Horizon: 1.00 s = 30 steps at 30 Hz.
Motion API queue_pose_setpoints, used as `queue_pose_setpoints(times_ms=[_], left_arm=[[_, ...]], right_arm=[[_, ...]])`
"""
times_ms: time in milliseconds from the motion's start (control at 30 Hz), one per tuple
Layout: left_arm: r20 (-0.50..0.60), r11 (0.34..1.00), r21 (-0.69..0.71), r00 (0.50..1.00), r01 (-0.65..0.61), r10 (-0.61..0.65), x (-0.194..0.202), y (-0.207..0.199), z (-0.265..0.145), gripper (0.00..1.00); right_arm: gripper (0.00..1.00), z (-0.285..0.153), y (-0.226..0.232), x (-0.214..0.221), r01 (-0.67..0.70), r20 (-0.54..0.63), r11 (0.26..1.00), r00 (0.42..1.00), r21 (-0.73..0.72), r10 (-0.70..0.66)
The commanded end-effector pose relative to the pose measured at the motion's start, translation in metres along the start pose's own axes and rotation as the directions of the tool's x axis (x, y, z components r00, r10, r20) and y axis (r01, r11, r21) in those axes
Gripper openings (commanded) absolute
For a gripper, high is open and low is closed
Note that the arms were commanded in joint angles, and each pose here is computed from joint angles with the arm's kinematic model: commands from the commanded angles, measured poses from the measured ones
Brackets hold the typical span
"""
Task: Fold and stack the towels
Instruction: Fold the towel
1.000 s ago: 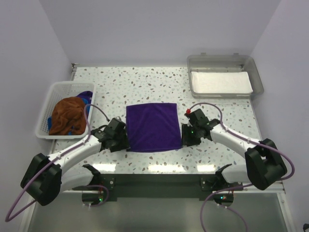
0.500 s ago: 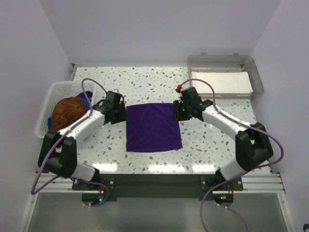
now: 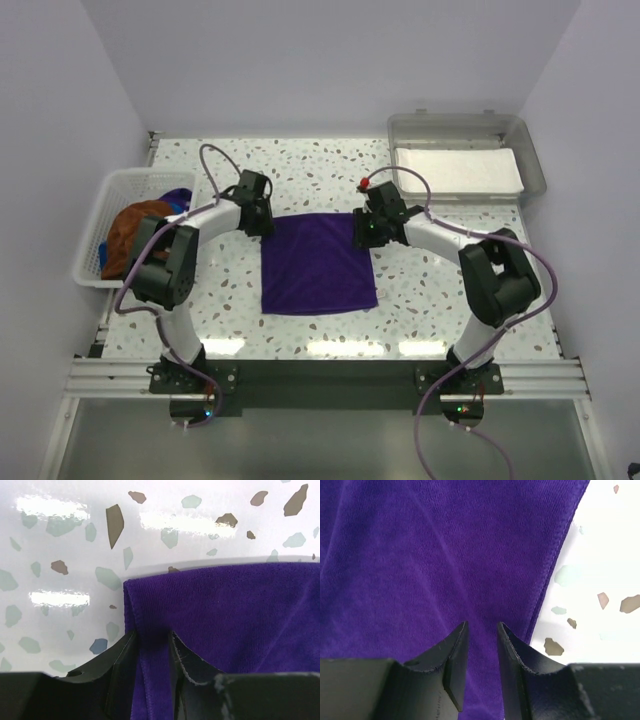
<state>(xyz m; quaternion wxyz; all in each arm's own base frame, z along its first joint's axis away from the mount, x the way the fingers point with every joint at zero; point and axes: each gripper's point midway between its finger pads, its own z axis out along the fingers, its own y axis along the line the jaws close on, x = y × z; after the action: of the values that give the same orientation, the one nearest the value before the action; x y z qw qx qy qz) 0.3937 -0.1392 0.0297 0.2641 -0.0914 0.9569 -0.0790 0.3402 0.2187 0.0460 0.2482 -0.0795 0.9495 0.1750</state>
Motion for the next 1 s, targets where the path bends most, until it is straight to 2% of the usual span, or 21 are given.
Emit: queue_pose_setpoints(times_ms=[0, 133, 267, 367, 467, 633, 700, 833, 933, 967], left_arm=[[0.055, 0.999, 0.047, 0.998, -0.016, 0.013, -0.025, -0.013, 0.004, 0.34], [0.047, 0.999, 0.035, 0.999, -0.016, 0.014, -0.025, -0.012, 0.008, 0.29], [0.051, 0.999, 0.024, 0.998, -0.029, 0.028, -0.027, -0.010, 0.007, 0.12], [0.066, 0.999, -0.006, 0.996, -0.053, 0.054, -0.034, -0.006, 0.003, 0.04], [0.082, 0.995, -0.045, 0.992, -0.092, 0.095, -0.043, -0.001, -0.002, 0.00], [0.094, 0.983, -0.101, 0.982, -0.154, 0.163, -0.054, 0.007, -0.006, 0.00], [0.090, 0.979, -0.110, 0.979, -0.173, 0.183, -0.055, 0.008, -0.005, 0.02], [0.048, 0.974, -0.125, 0.980, -0.188, 0.195, -0.049, 0.013, 0.000, 0.15], [0.029, 0.973, -0.129, 0.980, -0.190, 0.195, -0.045, 0.015, -0.004, 0.30], [0.027, 0.975, -0.129, 0.982, -0.183, 0.188, -0.043, 0.015, -0.006, 0.39]], right_arm=[[0.33, 0.004, 0.005, -0.015, 0.013, 0.052, 0.999, 0.999, -0.030, -0.012], [0.33, 0.008, 0.003, -0.010, 0.015, 0.041, 1.000, 0.999, -0.028, -0.013], [0.33, 0.010, 0.000, -0.006, 0.011, 0.034, 1.000, 0.999, -0.024, -0.010], [0.33, 0.013, -0.003, -0.002, 0.009, 0.025, 1.000, 1.000, -0.017, -0.009], [0.33, 0.017, -0.007, 0.006, 0.008, 0.006, 1.000, 1.000, -0.009, -0.008], [0.33, 0.023, -0.013, 0.018, 0.001, -0.020, 1.000, 1.000, 0.005, -0.001], [0.33, 0.024, -0.014, 0.021, -0.003, -0.026, 1.000, 1.000, 0.007, 0.003], [0.33, 0.021, -0.012, 0.019, 0.007, -0.026, 1.000, 1.000, 0.002, -0.007], [0.34, 0.010, -0.008, 0.006, 0.028, 0.000, 1.000, 1.000, -0.002, -0.028], [0.34, 0.006, -0.004, -0.004, 0.037, 0.021, 0.999, 0.999, -0.007, -0.037]])
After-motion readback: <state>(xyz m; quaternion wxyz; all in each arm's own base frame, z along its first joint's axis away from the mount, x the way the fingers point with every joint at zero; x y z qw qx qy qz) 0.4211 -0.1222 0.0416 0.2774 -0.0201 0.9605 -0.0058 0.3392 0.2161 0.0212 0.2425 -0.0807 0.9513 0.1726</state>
